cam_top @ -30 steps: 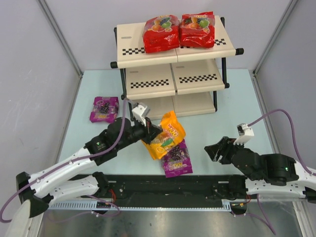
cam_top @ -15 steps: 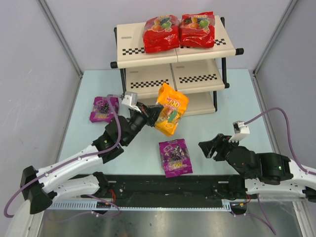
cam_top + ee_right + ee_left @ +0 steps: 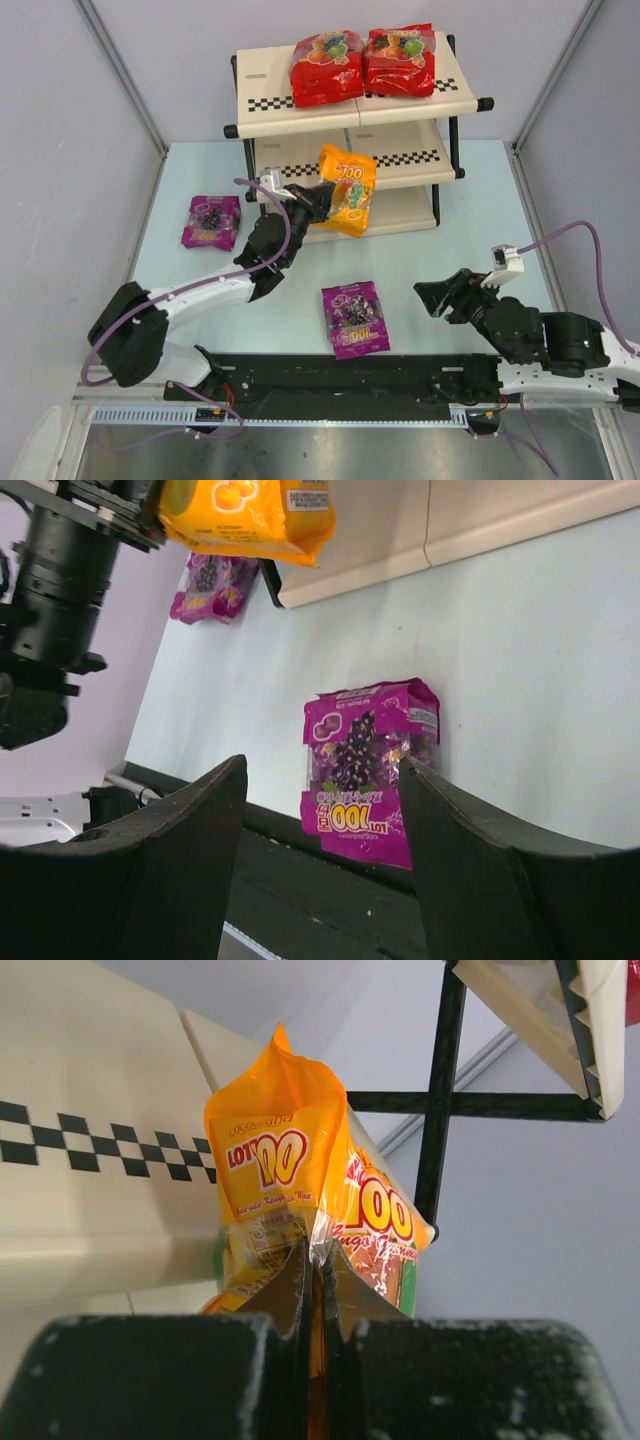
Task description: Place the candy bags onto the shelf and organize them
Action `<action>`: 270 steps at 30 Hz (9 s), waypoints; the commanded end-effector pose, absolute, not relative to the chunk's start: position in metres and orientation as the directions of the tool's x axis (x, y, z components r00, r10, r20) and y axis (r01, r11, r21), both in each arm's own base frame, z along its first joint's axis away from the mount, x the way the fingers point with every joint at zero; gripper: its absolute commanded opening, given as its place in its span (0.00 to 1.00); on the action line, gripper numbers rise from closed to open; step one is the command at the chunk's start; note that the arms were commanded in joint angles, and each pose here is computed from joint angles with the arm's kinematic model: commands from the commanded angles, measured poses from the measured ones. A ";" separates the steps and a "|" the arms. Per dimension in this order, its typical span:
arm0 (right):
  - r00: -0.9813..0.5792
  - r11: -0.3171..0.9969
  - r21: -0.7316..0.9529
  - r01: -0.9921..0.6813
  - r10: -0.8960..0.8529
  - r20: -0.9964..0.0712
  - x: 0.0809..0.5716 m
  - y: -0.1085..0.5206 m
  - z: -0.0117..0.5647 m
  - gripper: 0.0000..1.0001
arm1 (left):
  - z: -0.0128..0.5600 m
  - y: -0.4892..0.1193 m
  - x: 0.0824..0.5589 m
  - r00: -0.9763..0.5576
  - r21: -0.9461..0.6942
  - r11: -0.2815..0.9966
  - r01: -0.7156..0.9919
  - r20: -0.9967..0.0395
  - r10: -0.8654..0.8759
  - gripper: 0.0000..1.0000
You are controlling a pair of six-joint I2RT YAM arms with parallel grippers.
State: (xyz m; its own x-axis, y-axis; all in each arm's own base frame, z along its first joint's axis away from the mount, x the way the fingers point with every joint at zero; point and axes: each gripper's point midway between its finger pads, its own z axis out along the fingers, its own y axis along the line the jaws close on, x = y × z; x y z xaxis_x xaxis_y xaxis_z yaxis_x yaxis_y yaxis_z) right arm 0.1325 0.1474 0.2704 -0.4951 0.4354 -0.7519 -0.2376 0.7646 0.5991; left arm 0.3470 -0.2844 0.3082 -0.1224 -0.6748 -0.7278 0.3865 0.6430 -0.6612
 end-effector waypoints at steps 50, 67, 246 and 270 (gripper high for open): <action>-0.409 0.810 0.568 -0.142 0.475 -0.779 0.143 0.095 0.260 0.74 | 0.417 -0.287 0.428 -0.011 -0.777 0.244 0.581 -0.307 -0.952 1.00; -0.442 0.895 0.414 -0.163 0.309 -0.842 0.148 0.150 0.226 0.84 | 0.362 -0.248 0.327 -0.081 -0.730 0.486 0.481 -0.589 -0.804 1.00; -0.475 0.892 0.399 -0.213 0.263 -0.840 0.206 0.243 0.089 0.00 | 0.030 -0.277 0.143 -0.747 -0.348 0.818 0.459 -0.649 0.143 0.00; -0.553 0.759 0.619 -0.201 0.434 -0.711 0.145 0.218 0.101 0.63 | 0.101 -0.250 0.130 -0.622 -0.575 0.735 0.360 -0.735 -0.270 0.81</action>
State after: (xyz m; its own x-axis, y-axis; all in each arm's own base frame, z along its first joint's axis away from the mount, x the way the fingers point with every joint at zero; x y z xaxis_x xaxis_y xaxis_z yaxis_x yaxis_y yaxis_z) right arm 0.1513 0.2198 0.1153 -0.5259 0.4004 -0.7505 -0.2742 0.7554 0.5951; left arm 0.1251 -0.2414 0.0912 -0.6405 -0.2535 -0.7249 0.3553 0.7390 -0.5723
